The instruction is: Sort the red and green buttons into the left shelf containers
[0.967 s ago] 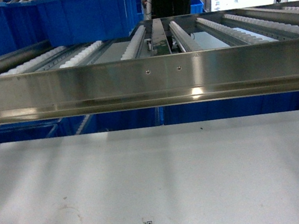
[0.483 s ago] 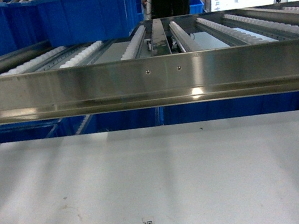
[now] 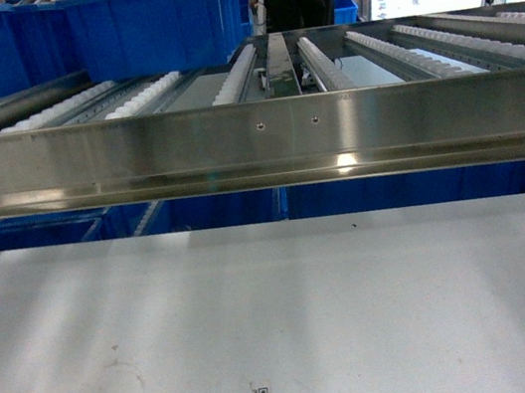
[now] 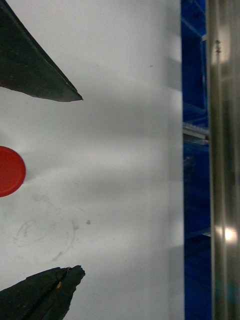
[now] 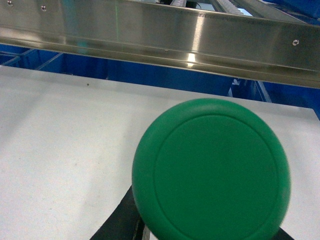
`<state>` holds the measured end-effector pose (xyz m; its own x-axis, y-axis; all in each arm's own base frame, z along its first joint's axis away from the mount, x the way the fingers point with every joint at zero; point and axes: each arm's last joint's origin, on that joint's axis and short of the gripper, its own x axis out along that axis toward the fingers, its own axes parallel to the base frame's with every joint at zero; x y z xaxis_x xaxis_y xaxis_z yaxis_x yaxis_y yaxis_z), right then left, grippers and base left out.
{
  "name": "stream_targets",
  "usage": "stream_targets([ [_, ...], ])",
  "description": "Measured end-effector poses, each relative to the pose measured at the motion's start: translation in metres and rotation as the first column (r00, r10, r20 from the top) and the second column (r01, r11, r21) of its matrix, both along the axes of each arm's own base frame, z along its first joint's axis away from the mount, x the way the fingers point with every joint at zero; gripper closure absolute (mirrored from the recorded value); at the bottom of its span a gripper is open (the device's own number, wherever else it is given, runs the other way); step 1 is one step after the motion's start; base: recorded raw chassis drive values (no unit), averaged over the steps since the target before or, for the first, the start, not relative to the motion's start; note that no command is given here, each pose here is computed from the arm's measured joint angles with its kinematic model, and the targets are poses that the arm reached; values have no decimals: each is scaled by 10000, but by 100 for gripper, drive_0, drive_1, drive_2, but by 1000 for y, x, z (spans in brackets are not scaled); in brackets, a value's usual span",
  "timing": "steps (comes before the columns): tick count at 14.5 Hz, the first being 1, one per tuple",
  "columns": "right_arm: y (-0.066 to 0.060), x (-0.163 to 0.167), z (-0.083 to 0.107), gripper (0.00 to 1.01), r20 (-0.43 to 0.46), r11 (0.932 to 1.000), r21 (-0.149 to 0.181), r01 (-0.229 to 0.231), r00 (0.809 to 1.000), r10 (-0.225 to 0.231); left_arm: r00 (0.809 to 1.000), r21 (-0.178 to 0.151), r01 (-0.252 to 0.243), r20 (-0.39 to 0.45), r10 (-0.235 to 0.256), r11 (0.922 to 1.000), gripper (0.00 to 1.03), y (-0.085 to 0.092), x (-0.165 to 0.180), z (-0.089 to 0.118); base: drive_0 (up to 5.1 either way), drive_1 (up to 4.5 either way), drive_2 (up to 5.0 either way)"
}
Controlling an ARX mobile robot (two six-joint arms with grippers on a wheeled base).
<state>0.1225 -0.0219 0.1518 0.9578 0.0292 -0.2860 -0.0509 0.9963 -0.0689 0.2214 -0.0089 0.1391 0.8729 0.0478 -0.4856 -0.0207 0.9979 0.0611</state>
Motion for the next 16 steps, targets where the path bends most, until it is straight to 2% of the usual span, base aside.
stream_targets([
  [3, 0, 0, 0, 75, 0, 10000, 0, 0, 10000, 0, 9949, -153, -213, -993, 197, 9997, 5, -6, 4, -23, 0, 0, 0],
  [5, 0, 0, 0, 75, 0, 10000, 0, 0, 10000, 0, 9851, -220, -532, -1649, 489, 9983, 5, -5, 11, -40, 0, 0, 0],
  [8, 0, 0, 0, 75, 0, 10000, 0, 0, 10000, 0, 9781, -338, -973, -1880, 893, 9947, 5, -5, 26, -43, 0, 0, 0],
  [13, 0, 0, 0, 75, 0, 10000, 0, 0, 10000, 0, 9666, -501, -1109, -2375, 960, 9926, 5, -10, 26, -56, 0, 0, 0],
  [16, 0, 0, 0, 75, 0, 10000, 0, 0, 10000, 0, 9572, -727, -1458, -2624, 1222, 9866, 5, -5, 26, -64, 0, 0, 0],
])
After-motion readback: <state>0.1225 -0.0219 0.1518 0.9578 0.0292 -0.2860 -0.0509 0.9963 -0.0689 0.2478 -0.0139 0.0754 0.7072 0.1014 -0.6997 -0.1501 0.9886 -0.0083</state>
